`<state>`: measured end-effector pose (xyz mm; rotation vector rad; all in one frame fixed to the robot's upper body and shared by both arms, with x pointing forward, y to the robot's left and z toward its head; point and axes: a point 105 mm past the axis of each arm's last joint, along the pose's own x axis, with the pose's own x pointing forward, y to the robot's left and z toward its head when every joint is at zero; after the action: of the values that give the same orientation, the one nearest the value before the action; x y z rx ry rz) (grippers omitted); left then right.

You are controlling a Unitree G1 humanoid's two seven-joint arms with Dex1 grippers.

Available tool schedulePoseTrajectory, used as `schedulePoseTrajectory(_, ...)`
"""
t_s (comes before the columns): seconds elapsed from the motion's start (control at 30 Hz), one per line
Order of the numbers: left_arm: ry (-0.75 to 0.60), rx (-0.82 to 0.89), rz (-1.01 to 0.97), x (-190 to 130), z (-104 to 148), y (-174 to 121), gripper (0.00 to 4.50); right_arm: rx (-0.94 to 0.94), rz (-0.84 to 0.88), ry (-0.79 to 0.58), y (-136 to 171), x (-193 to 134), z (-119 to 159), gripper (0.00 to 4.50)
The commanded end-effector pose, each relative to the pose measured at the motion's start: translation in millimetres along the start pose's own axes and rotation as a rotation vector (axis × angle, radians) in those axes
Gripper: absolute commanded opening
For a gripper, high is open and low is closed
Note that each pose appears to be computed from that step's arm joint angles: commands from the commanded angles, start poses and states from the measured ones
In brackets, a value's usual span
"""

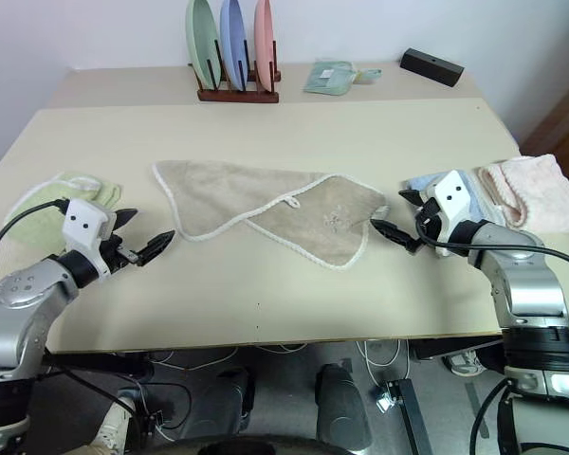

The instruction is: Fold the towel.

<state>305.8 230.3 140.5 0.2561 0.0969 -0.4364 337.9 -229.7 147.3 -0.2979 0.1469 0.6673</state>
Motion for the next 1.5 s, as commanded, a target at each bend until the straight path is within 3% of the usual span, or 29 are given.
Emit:
schedulePoseTrajectory(0.03, -0.042, 0.027, -0.014, 0.7, 13.4, -2.3, 4.46, -0.053, -0.001, -0.061, 0.2, 2.5, 21.8, 4.50)
schedulePoseTrajectory(0.4, -0.010, 0.029, -0.095, 1.5, 6.5, -16.4, 4.46, -0.046, 0.010, -0.052, 9.9, 4.1, 17.5, 4.50)
schedulePoseTrajectory(0.63, 0.097, 0.223, -0.293, 9.5, 1.2, -49.8, 4.46, 0.031, 0.055, -0.052, 24.2, 6.6, 13.4, 4.50)
schedulePoseTrajectory(0.83, 0.174, 0.379, -0.222, 28.1, -12.3, -37.7, 4.46, 0.042, 0.054, -0.056, 33.2, 8.6, 13.1, 4.50)
schedulePoseTrajectory(1.23, 0.197, 0.455, -0.165, 80.6, -20.2, -21.7, 4.46, 0.044, 0.002, -0.077, 39.8, 5.7, 14.2, 4.50)
schedulePoseTrajectory(1.33, 0.188, 0.460, -0.164, 83.2, -17.8, -18.4, 3.60, 0.044, -0.012, -0.079, 40.0, 4.7, 13.4, 4.50)
schedulePoseTrajectory(1.5, 0.182, 0.464, -0.167, 81.1, -17.8, -15.5, 1.10, 0.038, -0.031, -0.086, 38.6, 5.6, 14.0, 4.50)
